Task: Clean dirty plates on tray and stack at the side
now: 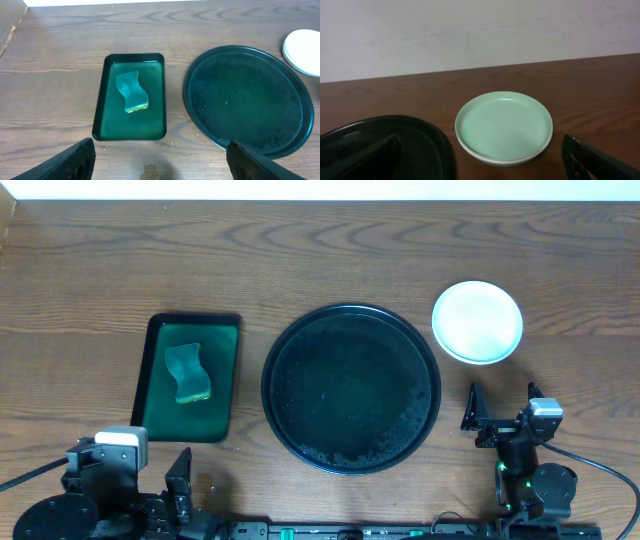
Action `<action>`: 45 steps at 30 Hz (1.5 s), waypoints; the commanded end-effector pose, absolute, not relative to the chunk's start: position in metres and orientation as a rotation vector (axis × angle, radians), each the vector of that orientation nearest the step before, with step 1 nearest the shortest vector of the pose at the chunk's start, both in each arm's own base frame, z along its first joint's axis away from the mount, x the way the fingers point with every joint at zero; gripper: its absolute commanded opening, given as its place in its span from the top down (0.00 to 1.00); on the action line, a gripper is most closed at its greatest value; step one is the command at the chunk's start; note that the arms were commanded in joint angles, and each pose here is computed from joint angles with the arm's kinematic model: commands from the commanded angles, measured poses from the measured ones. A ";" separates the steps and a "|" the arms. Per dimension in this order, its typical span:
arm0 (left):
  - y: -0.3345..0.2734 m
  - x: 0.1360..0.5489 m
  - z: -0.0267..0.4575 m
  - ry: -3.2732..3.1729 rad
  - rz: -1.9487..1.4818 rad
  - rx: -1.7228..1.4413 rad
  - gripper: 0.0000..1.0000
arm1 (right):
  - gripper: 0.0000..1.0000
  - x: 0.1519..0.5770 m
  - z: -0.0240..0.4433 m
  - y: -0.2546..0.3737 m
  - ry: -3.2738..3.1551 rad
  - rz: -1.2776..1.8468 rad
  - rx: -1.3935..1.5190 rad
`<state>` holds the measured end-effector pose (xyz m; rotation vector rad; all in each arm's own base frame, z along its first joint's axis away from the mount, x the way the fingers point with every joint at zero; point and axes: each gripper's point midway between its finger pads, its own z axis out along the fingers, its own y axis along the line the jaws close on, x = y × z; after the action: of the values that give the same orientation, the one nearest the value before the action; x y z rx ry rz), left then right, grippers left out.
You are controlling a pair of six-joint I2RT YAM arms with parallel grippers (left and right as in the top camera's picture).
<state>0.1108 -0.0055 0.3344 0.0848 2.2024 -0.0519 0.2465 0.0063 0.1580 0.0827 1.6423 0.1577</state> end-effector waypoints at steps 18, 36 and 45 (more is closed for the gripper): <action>-0.011 0.159 0.395 1.863 -0.034 0.087 0.15 | 0.01 0.246 0.158 0.003 1.639 0.130 0.082; -0.006 0.202 0.321 1.447 -0.020 0.003 0.15 | 0.01 0.246 0.158 0.003 1.639 0.130 0.082; -0.005 0.220 0.273 1.416 -0.015 -0.002 0.15 | 0.01 0.246 0.158 0.003 1.639 0.130 0.082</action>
<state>0.2177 -0.0059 0.2797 -0.0097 1.4204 -0.0260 0.2463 0.0061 0.1583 0.0806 1.6408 0.1547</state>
